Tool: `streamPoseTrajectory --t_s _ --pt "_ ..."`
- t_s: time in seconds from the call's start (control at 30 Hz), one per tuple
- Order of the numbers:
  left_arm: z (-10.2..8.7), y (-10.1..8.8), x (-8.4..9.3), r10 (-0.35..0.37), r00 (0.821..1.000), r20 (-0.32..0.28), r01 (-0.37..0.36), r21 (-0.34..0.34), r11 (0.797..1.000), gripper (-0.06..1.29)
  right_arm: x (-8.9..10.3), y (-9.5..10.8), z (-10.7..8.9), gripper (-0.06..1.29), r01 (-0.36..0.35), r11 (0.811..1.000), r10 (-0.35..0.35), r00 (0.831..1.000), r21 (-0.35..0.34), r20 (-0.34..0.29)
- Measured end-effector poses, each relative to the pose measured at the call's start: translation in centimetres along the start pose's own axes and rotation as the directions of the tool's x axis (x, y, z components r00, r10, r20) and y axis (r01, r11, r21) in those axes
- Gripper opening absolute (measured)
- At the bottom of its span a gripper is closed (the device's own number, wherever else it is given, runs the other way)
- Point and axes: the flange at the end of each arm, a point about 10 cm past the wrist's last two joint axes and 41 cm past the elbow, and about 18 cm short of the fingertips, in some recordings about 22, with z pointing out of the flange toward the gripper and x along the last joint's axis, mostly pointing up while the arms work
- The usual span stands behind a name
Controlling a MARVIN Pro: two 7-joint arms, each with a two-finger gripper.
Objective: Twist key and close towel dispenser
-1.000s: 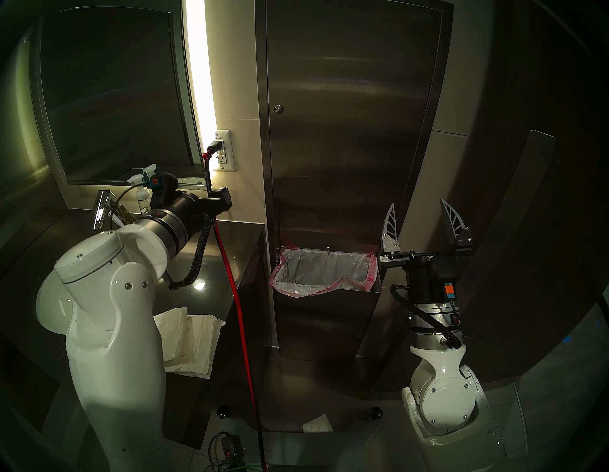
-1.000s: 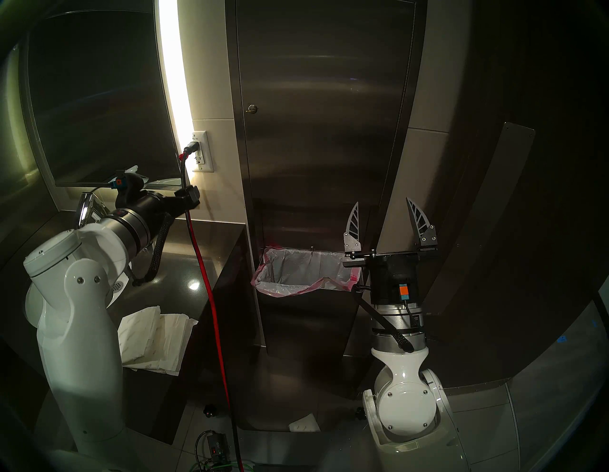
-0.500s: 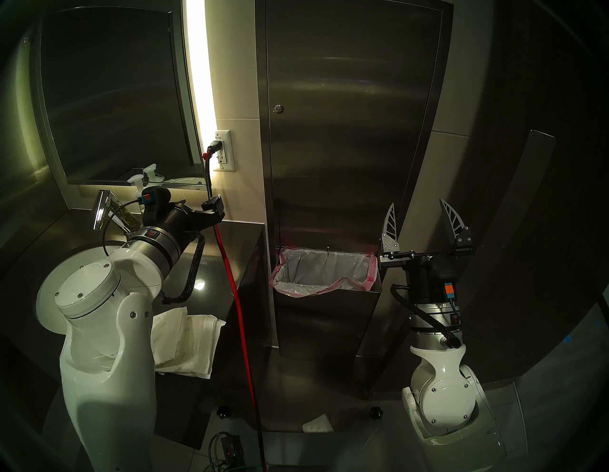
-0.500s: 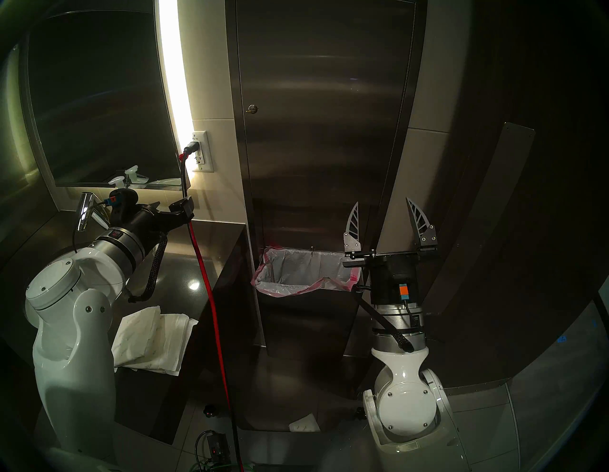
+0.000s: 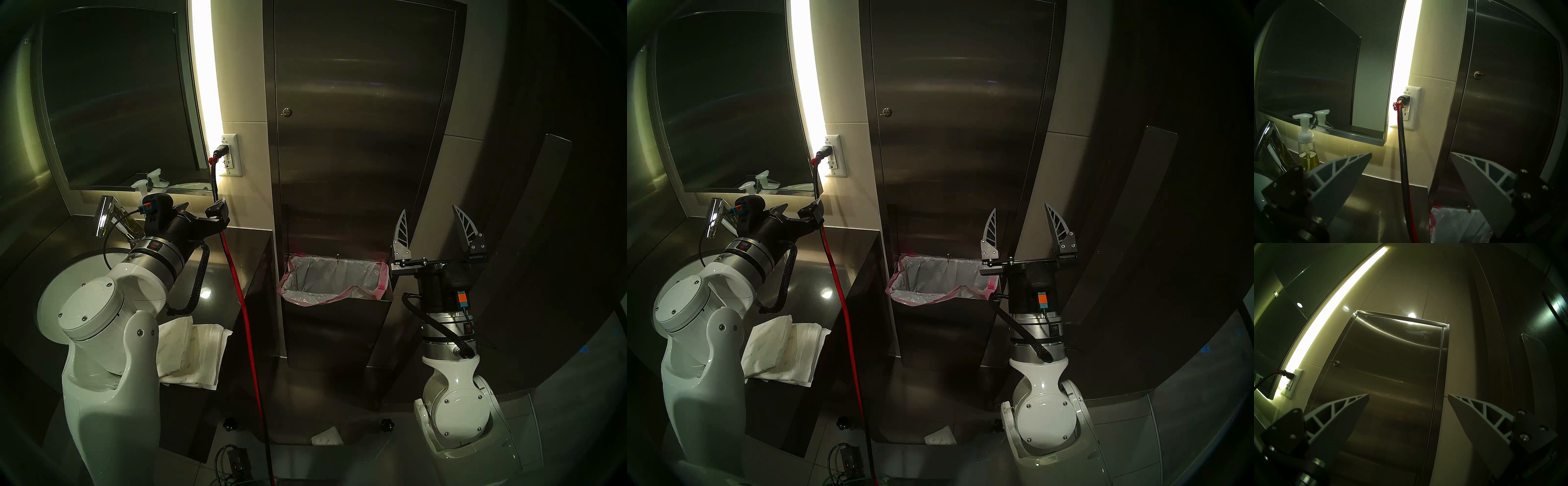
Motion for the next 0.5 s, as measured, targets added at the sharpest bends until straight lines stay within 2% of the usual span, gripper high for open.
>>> streamPoseTrajectory --t_s 0.5 --pt "0.01 0.05 0.02 -0.004 1.000 -0.008 0.004 -0.002 1.000 1.26 -0.01 0.00 -0.01 1.21 0.000 1.000 0.000 1.000 0.000 0.001"
